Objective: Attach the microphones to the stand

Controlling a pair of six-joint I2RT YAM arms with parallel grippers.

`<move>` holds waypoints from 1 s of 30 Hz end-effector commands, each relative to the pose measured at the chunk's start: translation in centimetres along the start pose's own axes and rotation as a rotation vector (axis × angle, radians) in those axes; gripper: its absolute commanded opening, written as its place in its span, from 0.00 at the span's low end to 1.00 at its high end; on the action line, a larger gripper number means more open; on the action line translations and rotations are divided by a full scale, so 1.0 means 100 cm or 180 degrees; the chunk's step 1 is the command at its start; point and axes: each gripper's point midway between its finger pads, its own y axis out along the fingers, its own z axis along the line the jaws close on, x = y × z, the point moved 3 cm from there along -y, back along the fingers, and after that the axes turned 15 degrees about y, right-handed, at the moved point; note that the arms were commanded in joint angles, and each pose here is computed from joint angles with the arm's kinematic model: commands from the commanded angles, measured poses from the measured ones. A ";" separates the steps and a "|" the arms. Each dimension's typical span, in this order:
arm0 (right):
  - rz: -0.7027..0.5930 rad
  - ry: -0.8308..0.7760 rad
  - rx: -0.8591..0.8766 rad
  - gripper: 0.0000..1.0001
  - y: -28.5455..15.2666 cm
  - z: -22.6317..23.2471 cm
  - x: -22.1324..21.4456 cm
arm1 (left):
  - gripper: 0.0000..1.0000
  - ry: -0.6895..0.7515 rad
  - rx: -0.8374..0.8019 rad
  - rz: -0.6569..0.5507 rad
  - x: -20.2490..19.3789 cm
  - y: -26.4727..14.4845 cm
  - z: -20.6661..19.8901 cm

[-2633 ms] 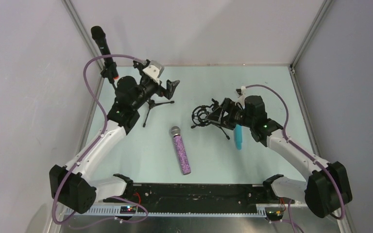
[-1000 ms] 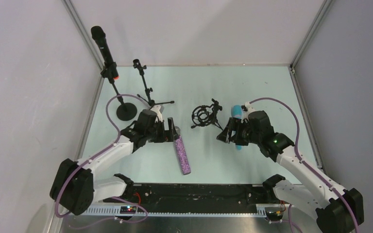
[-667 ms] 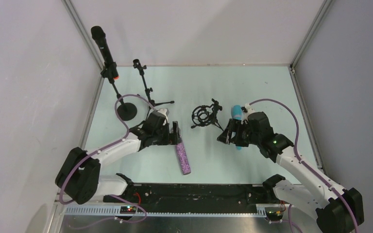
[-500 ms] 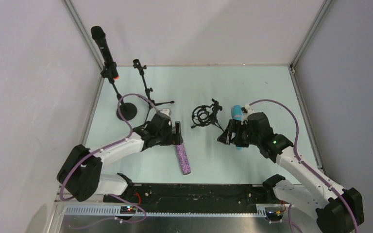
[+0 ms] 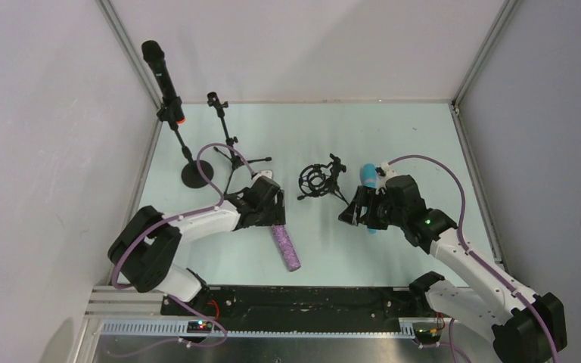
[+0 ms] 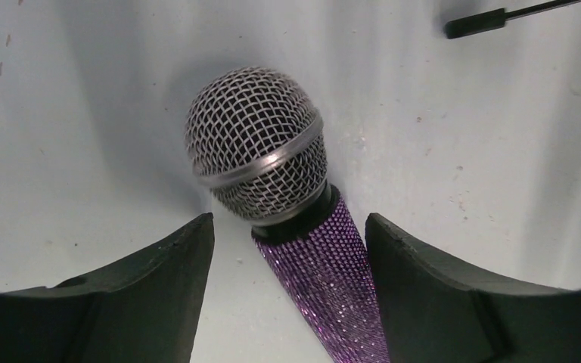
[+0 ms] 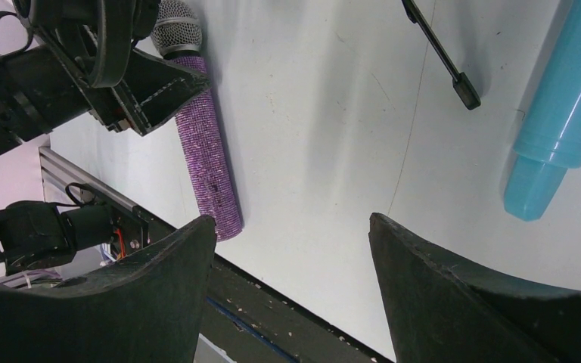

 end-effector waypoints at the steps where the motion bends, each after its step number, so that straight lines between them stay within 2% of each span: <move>1: -0.0065 -0.0036 0.0035 0.78 -0.003 0.002 0.002 | 0.76 -0.0031 0.0217 0.0003 -0.001 0.006 0.008; 5: -0.0046 -0.0016 0.0002 0.78 -0.002 -0.001 0.000 | 0.73 -0.0012 0.0312 0.0006 -0.006 0.006 0.014; 14: -0.0047 -0.0009 0.0025 0.78 -0.002 -0.001 -0.003 | 0.45 0.0088 0.0223 0.0042 -0.008 -0.001 0.013; 17: -0.0073 -0.0022 0.0006 0.77 -0.004 -0.002 -0.003 | 0.40 0.0113 0.0216 0.0058 -0.013 -0.002 0.015; 18: -0.0073 -0.0026 0.0008 0.78 -0.004 -0.002 -0.003 | 0.27 0.0109 0.0205 0.0030 -0.012 -0.004 0.015; 20: -0.0054 -0.0040 0.0029 0.77 -0.004 -0.001 -0.004 | 0.15 0.0101 0.0186 -0.0017 -0.010 -0.008 0.015; 26: -0.0011 -0.0049 0.0213 0.77 -0.005 0.008 -0.008 | 0.10 0.0283 -0.0128 -0.0288 0.014 -0.030 0.003; 28: -0.0019 -0.0053 0.0259 0.78 -0.007 0.010 -0.008 | 0.03 0.0319 -0.0275 -0.0425 0.025 -0.042 -0.004; 30: -0.0043 -0.0067 0.0298 0.77 -0.010 0.012 -0.008 | 0.00 0.0316 -0.0402 -0.0571 0.035 -0.055 -0.009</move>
